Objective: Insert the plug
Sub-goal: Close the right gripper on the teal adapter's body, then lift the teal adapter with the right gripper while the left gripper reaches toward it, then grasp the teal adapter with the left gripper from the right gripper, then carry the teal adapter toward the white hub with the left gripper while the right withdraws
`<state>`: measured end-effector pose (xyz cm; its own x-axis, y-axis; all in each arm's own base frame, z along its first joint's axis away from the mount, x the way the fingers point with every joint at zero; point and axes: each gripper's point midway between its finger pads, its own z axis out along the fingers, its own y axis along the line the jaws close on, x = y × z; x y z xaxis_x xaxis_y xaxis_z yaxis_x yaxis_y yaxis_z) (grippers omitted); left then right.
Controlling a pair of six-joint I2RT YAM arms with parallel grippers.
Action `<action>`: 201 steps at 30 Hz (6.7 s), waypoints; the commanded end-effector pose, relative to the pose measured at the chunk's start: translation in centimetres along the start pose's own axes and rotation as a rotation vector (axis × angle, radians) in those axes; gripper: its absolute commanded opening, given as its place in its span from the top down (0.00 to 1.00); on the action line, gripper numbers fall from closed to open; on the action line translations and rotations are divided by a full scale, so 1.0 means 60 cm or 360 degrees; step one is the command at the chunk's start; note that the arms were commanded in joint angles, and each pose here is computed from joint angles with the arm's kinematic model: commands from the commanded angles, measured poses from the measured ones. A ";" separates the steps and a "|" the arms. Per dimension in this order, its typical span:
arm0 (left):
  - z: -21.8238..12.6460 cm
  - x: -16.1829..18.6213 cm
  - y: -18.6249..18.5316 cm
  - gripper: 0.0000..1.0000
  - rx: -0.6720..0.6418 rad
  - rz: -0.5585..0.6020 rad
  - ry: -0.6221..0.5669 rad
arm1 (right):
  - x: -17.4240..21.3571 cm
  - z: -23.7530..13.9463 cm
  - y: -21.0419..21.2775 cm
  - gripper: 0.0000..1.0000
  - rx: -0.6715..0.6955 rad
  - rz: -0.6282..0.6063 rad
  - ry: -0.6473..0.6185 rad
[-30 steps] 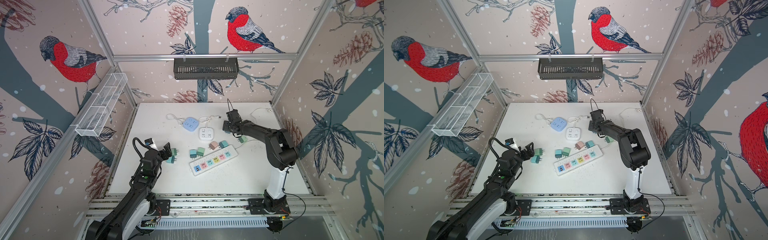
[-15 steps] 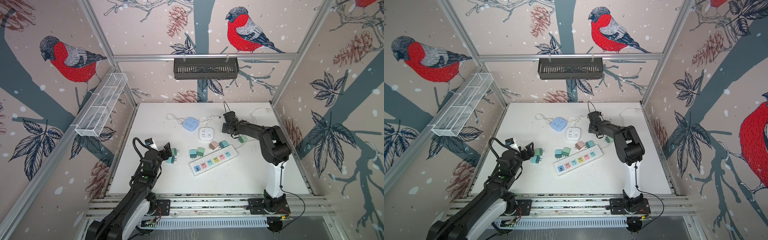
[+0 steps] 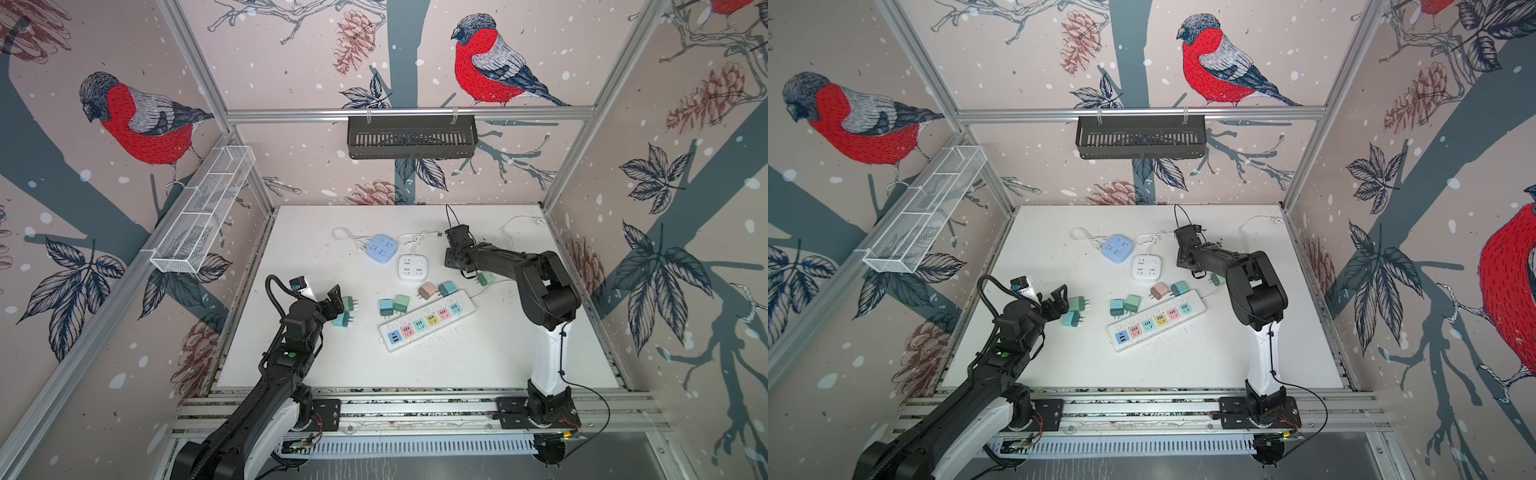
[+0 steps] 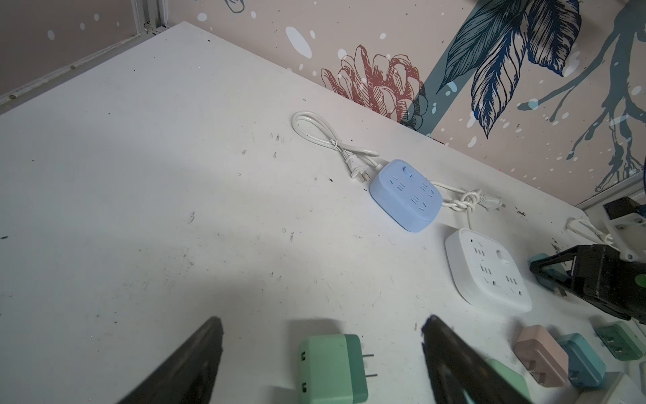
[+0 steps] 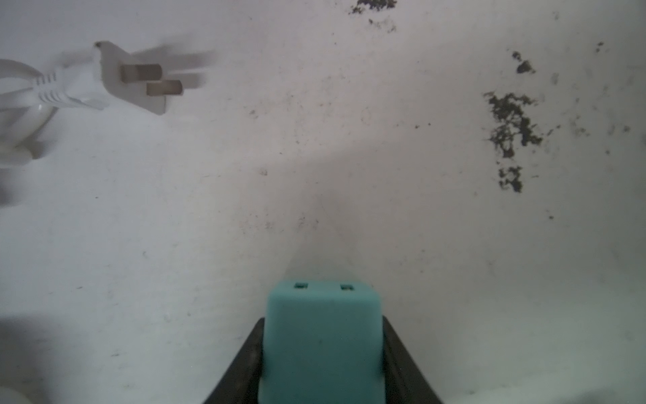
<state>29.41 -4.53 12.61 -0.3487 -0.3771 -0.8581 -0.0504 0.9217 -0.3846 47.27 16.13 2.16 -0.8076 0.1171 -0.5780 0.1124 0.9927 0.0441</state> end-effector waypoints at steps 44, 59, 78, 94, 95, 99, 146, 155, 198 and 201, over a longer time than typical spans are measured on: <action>-0.017 -0.035 -0.033 0.07 0.0171 0.0031 -0.0163 | 0.003 -0.600 -0.033 0.95 -0.0907 -0.0396 -0.2033; -0.138 -0.130 -0.227 0.30 0.1105 0.0119 -0.0220 | 0.117 -0.631 0.017 0.94 -0.1256 -0.0989 -0.2223; -0.265 -0.040 -0.461 0.32 0.2027 0.0750 0.0013 | 0.150 -0.590 0.114 0.95 -0.1135 -0.1544 -0.2269; -0.219 0.012 -0.502 0.41 0.1956 0.0725 0.0309 | 0.167 -0.599 0.140 0.95 -0.1053 -0.1689 -0.2352; -0.215 0.014 -0.507 0.44 0.1952 0.0729 0.0334 | 0.167 -0.600 0.141 0.95 -0.1047 -0.1693 -0.2356; -0.199 0.025 -0.518 0.49 0.1913 0.0717 0.0399 | 0.168 -0.602 0.143 0.96 -0.1037 -0.1696 -0.2389; -0.159 0.016 -0.544 1.00 0.1643 0.0808 0.0357 | 0.156 -0.584 0.094 0.00 -0.0783 -0.1452 -0.2398; -0.095 -0.131 -0.522 1.00 0.0969 0.0493 0.0171 | 0.058 -0.494 -0.075 0.00 -0.0379 -0.0369 -0.1949; -0.018 0.039 -0.536 1.00 0.1119 0.1157 0.0584 | 0.069 -0.315 -0.324 0.00 -0.0184 0.0806 -0.1273; -0.006 0.058 -0.541 1.00 0.1066 0.1339 0.0579 | 0.067 -0.315 -0.321 0.00 -0.0192 0.0794 -0.1274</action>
<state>30.02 -34.78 22.59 -0.3914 0.3781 -0.8390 0.7377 0.6739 -0.0405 30.74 -2.01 13.63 -0.0637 0.5293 -0.8460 0.2577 0.8277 0.4984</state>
